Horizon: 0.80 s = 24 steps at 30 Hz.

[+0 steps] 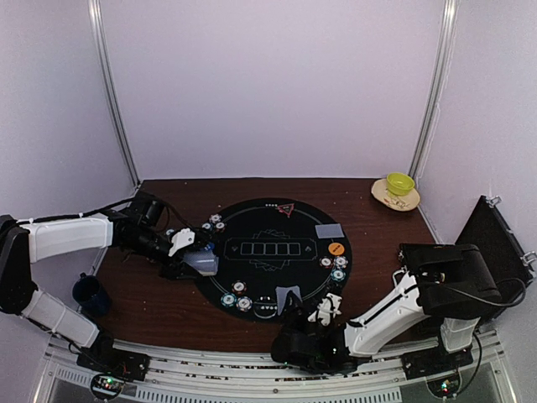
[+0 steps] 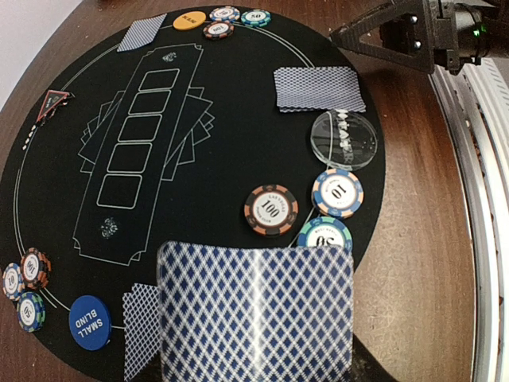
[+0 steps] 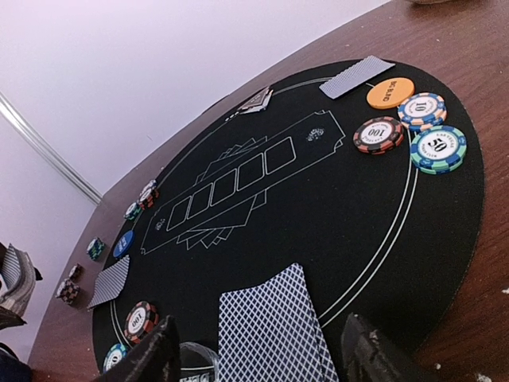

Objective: Distribute texas hold em gaming equipment
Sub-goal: Distribute the poker card in the dealer area, then pick up the poker card from the face-down deck piles.

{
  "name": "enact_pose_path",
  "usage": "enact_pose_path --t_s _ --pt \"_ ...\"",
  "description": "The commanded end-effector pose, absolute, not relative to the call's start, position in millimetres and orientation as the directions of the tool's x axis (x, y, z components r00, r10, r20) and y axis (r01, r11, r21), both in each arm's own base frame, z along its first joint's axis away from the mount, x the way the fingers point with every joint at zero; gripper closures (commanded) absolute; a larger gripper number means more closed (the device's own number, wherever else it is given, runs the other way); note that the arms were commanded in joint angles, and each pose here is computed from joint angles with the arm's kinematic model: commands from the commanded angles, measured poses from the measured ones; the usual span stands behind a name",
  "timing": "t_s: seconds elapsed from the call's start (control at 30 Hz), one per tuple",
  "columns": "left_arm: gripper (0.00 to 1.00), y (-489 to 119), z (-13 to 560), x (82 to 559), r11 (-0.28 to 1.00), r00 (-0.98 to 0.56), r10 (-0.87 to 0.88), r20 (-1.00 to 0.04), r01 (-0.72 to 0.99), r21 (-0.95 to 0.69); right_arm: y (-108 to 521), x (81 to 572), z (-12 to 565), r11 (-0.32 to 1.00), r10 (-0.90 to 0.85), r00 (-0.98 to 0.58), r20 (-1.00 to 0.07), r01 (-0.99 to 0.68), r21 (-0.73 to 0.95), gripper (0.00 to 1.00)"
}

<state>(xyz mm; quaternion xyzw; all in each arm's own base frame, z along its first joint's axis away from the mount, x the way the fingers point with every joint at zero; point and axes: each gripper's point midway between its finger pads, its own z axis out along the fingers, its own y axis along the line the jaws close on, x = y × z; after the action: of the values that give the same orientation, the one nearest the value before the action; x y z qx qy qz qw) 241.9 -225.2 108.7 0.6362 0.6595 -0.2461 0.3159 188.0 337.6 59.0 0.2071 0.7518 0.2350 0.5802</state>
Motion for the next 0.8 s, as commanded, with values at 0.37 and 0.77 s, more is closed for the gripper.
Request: enact_pose_path --t_s 0.37,0.77 --pt "0.53 -229.4 117.8 244.7 0.068 0.034 0.661 -0.749 0.992 0.104 320.0 197.5 162.5 0.853 0.493 -0.225 -0.84 -0.067 0.518 0.0" --pt "0.53 -228.4 118.6 245.7 0.074 0.033 0.664 -0.747 0.991 0.11 408.5 255.5 191.6 0.664 0.283 -0.564 -0.776 -0.468 0.583 0.0"
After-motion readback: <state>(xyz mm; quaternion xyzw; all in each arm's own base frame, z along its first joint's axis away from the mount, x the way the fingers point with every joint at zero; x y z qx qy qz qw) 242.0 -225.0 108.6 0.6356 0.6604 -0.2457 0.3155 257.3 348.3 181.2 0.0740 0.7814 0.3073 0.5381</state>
